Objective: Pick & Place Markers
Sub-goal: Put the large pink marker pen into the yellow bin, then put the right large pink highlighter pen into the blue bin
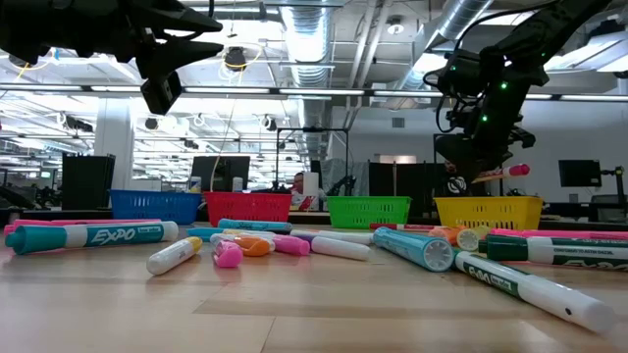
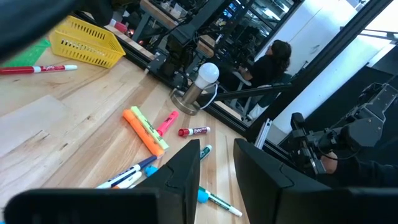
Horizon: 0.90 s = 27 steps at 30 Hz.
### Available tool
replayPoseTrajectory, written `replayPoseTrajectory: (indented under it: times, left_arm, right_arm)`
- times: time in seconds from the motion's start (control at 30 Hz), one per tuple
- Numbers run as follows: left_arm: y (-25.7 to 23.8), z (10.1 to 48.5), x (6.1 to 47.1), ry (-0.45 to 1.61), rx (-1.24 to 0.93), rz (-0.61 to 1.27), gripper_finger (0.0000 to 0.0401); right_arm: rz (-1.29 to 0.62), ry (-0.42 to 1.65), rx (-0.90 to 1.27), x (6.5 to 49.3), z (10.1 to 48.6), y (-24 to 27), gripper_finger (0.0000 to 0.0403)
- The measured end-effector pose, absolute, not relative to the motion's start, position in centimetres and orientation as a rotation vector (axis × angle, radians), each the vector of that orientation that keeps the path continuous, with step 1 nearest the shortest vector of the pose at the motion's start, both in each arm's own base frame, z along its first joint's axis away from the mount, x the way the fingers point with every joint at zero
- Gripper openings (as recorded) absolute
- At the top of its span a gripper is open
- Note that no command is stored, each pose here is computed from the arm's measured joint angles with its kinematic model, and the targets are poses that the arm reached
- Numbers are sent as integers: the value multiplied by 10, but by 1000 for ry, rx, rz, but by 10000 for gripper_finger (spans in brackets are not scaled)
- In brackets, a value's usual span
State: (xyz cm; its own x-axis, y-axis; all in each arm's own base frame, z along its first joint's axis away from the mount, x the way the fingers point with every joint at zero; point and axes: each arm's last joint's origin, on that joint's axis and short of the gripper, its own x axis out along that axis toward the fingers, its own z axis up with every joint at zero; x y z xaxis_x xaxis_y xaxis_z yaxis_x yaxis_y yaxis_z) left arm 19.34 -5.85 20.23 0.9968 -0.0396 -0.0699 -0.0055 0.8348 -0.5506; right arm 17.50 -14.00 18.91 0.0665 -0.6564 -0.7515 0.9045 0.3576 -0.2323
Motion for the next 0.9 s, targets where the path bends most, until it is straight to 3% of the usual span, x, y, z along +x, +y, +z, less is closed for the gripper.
replayPoseTrajectory:
  times: [0.47,0.9]
  left_arm:
    - [-58,202,193,80,-576,-18,97]
    - [-59,202,193,82,-576,-25,97]
  right_arm:
    - [-1227,889,362,175,189,-140,202]
    - [-1227,866,363,176,190,-141,195]
